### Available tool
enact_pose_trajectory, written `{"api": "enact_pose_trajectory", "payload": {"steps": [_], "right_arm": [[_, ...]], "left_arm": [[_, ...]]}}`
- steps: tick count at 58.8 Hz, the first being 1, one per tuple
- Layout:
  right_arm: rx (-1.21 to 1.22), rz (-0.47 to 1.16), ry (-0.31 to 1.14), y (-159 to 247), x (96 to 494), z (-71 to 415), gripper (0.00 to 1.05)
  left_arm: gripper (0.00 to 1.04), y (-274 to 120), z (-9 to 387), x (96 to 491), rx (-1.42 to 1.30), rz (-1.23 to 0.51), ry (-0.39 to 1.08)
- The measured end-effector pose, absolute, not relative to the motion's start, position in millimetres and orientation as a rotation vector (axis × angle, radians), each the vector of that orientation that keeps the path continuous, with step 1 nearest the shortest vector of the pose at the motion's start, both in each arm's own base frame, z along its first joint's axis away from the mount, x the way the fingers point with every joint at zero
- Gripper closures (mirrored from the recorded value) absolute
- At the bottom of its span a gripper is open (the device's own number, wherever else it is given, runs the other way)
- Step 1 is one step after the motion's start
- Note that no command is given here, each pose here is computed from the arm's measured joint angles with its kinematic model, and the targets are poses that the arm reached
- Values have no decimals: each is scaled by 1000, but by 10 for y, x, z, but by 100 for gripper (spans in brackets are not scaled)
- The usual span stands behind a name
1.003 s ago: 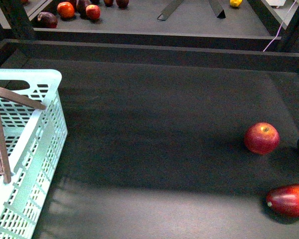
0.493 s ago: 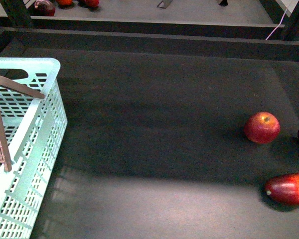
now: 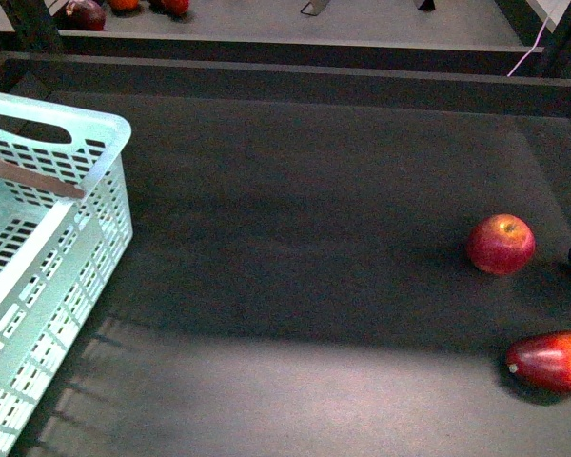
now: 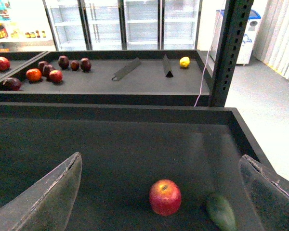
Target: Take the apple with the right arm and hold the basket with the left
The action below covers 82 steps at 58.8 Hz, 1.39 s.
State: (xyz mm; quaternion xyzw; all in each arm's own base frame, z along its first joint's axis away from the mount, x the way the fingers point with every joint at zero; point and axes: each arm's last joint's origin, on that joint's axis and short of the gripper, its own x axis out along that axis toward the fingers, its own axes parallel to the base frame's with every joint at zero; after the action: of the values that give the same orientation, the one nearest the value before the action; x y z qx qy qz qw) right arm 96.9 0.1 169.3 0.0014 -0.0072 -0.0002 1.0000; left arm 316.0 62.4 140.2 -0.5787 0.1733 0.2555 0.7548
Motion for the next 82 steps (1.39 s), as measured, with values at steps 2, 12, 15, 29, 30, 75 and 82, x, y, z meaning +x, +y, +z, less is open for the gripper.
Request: {"api": "enact_pose_trajectory", "payload": {"steps": [2,12,15,29,30,75,82], "right_arm": [[3,0,-14,1,969,1693,9],[3,0,-14,1,969,1693,9],[3,0,-14,1,969,1693,9],[3,0,-14,1,969,1693,9],[3,0,-14,1,969,1693,9],[3,0,-14,1,969,1693,9],[3,0,-14,1,969,1693,9]], "left_arm": [[79,614,1426,3151,-1255,554,382],[80,483,1625,3119,-1235,465,389],[81,423,1719,3100,-1219,429,383],[89,-19,2193,3169,-1102,263,383],[89,-74,2237,3188,-1094,244,385],[89,-1768,2659,3094,-889,-217,633],[89,-1791,2665,3077,-874,-232,636]]}}
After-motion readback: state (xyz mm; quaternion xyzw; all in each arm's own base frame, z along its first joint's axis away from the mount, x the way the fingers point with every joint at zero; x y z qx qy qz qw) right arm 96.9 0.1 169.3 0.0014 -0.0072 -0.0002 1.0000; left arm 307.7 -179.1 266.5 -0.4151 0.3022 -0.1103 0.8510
